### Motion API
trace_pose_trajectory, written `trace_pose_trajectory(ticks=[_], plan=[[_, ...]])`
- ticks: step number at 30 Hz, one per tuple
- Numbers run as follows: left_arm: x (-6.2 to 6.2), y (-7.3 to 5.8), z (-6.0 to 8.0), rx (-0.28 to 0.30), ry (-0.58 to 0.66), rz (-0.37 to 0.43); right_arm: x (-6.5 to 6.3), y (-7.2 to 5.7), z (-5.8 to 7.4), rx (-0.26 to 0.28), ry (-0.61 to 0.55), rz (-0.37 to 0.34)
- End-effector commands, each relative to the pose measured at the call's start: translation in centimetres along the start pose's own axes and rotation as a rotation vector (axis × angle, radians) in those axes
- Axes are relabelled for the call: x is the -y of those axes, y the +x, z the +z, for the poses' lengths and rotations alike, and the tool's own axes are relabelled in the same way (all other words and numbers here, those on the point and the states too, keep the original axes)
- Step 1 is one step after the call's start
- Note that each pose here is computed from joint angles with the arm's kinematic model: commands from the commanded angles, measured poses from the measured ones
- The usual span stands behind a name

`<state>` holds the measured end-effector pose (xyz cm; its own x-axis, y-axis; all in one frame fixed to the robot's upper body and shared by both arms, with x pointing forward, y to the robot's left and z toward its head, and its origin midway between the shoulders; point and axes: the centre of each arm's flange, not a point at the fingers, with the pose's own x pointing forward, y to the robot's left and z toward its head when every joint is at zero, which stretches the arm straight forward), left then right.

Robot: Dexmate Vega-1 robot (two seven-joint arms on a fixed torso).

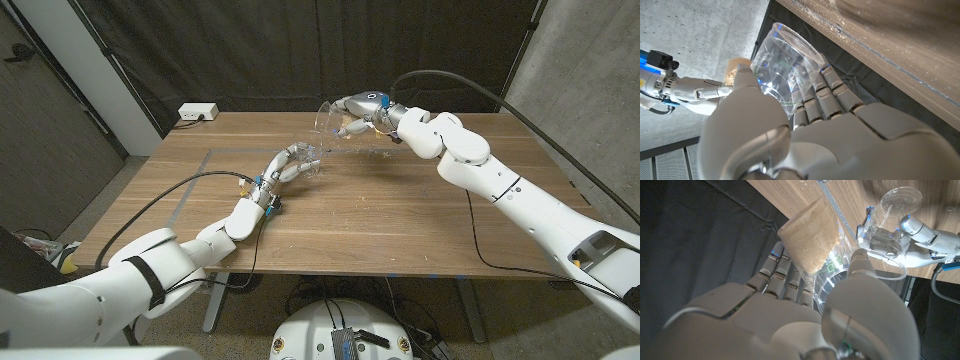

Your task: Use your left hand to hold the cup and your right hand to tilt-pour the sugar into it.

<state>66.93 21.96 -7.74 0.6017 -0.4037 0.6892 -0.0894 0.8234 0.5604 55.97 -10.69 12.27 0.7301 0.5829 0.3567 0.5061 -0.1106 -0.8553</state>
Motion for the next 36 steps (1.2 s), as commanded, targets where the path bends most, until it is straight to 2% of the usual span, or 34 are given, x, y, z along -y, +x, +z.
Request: trace_pose_trajectory(ticks=[1,17,22,24,36], plan=[[0.1,0.0,0.1,0.004,-0.013,0.008,-0.2,0.2,1.4,-0.015,-0.092,-0.012],[0.1,0.1,0.0,-0.005,-0.014,0.008,-0.8,0.5,1.9,-0.018,-0.179,-0.021],[0.1,0.1,0.0,-0.006,-0.015,0.009,-0.8,0.5,2.4,-0.022,-0.222,-0.021],[0.2,0.1,0.0,-0.004,-0.016,0.01,-0.7,0.5,2.9,-0.038,-0.273,-0.028],[0.4,-0.1,-0.1,-0.012,-0.019,0.016,-0.2,0.5,4.0,-0.032,-0.331,-0.04]])
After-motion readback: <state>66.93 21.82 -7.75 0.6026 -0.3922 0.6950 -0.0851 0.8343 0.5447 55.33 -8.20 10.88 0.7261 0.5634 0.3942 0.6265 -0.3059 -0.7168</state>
